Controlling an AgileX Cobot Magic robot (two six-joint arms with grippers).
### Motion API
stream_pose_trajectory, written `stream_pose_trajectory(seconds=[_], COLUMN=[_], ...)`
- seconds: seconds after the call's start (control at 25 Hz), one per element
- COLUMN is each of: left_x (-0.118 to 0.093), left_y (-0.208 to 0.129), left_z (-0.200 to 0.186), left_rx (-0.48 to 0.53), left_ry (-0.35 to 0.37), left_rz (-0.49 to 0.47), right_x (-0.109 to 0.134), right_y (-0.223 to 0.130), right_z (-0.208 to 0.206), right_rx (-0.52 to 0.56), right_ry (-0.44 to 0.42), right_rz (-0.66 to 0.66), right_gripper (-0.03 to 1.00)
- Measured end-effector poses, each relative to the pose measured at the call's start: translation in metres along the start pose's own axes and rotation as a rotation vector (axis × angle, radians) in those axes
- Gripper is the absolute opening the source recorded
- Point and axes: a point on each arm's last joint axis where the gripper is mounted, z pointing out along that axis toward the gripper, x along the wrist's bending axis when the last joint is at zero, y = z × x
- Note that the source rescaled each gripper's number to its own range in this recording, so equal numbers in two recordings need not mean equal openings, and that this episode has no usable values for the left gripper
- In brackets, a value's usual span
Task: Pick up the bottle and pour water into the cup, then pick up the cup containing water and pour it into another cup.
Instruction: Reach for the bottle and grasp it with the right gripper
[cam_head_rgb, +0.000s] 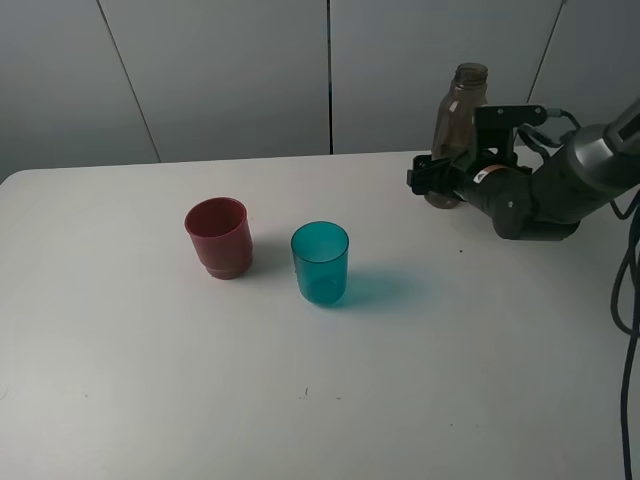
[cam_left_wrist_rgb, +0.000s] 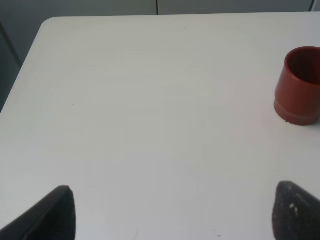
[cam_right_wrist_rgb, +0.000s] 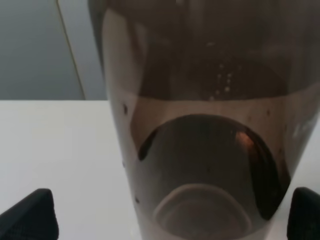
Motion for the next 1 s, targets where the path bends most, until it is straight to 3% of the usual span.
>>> stream_pose_trajectory(seconds=[0.56, 1.0], left_x=[0.0, 0.0], left_y=[0.0, 0.0], left_z=[0.0, 0.0], left_rx=[0.0, 0.0], left_ry=[0.0, 0.0], left_rz=[0.0, 0.0], right_x=[-0.011, -0.007], right_y=[0.011, 0.005], right_z=[0.007, 0.023], right_rx=[-0.042, -0.018], right_ry=[-0.044, -0.015], right_rz=[-0.016, 0.013], right_gripper=[0.98, 0.98])
